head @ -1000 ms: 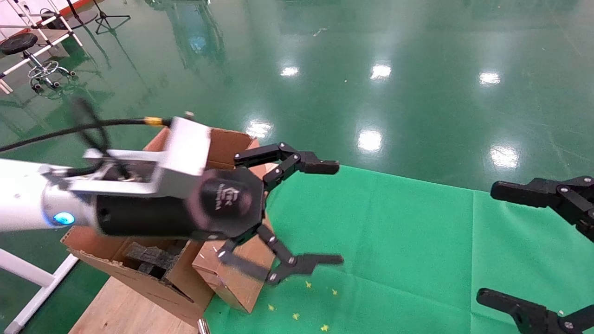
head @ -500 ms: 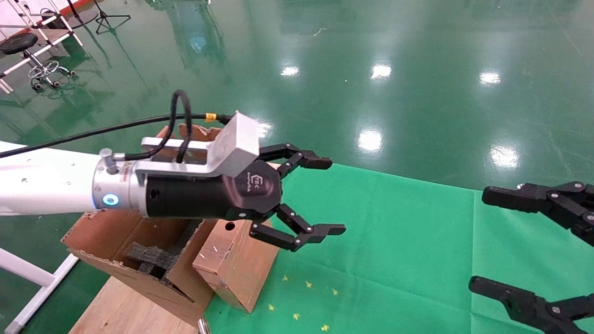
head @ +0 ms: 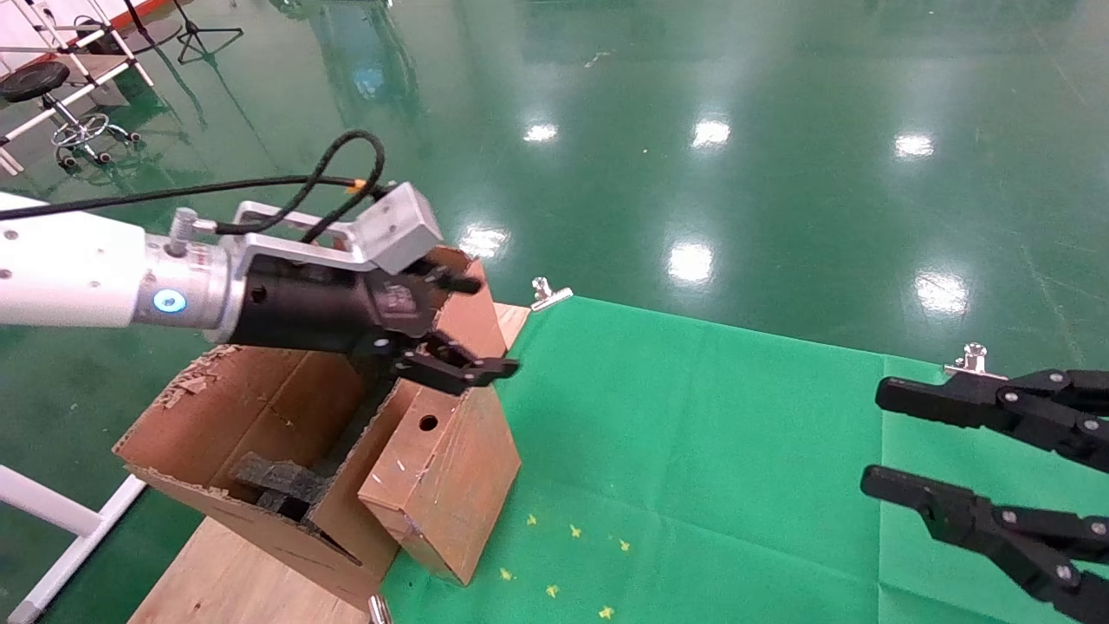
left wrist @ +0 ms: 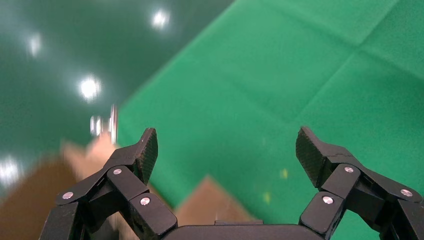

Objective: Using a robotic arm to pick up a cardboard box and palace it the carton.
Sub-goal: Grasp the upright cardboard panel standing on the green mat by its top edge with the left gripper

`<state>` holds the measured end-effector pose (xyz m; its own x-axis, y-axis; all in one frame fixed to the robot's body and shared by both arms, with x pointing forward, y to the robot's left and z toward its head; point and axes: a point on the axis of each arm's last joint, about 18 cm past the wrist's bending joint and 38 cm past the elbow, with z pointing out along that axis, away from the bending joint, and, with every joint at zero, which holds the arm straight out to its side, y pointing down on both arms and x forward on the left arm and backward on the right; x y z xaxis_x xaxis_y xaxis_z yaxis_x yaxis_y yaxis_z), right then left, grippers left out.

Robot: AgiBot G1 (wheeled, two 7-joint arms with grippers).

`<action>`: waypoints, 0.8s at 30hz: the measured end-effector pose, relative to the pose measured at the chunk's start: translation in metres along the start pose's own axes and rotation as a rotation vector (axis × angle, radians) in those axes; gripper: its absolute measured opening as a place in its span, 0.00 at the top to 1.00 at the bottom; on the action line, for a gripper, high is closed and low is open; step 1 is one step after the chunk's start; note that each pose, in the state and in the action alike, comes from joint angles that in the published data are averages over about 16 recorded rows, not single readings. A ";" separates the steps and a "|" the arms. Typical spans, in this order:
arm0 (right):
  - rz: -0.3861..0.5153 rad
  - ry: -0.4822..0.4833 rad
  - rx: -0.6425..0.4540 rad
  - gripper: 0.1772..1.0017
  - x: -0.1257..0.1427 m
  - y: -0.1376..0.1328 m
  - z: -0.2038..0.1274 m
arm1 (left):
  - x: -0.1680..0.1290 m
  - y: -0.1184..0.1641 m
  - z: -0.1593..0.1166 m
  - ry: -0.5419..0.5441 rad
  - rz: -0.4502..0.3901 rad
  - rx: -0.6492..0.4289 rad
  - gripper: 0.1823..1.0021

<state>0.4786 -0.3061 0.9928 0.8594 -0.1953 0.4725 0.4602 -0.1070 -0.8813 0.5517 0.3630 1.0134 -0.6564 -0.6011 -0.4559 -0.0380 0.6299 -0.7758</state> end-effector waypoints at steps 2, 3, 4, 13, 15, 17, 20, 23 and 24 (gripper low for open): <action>0.000 0.000 0.000 0.57 0.000 0.000 0.000 | -0.003 0.002 -0.003 -0.015 -0.058 -0.049 0.00; 0.000 0.000 0.000 0.61 0.000 0.000 0.000 | -0.004 0.003 -0.005 -0.020 -0.088 -0.071 0.00; 0.000 0.000 0.000 0.64 0.000 0.000 0.000 | -0.005 0.004 -0.006 -0.025 -0.118 -0.091 0.00; 0.000 0.000 0.000 0.84 0.000 0.000 0.000 | -0.005 0.012 -0.008 -0.046 -0.300 -0.203 0.00; 0.000 0.000 0.000 0.87 0.000 0.000 0.000 | -0.004 0.014 -0.006 -0.042 -0.321 -0.214 0.00; 0.000 0.000 0.000 0.90 0.000 0.000 0.000 | -0.002 0.016 -0.004 -0.038 -0.336 -0.224 0.00; 0.000 0.000 0.000 0.93 0.000 0.000 0.000 | 0.000 0.021 0.000 -0.036 -0.354 -0.239 0.00; 0.000 0.000 0.000 0.96 0.000 0.000 0.000 | 0.001 0.025 0.004 -0.034 -0.365 -0.254 0.00; 0.000 0.000 0.000 0.96 0.000 0.000 0.000 | 0.002 0.026 0.006 -0.033 -0.368 -0.258 0.00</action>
<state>0.4786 -0.3061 0.9928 0.8594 -0.1953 0.4725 0.4602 -0.1070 -0.8813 0.5535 0.3755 0.9896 -0.5398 -0.8207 -0.1872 -0.4539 0.4711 -0.7563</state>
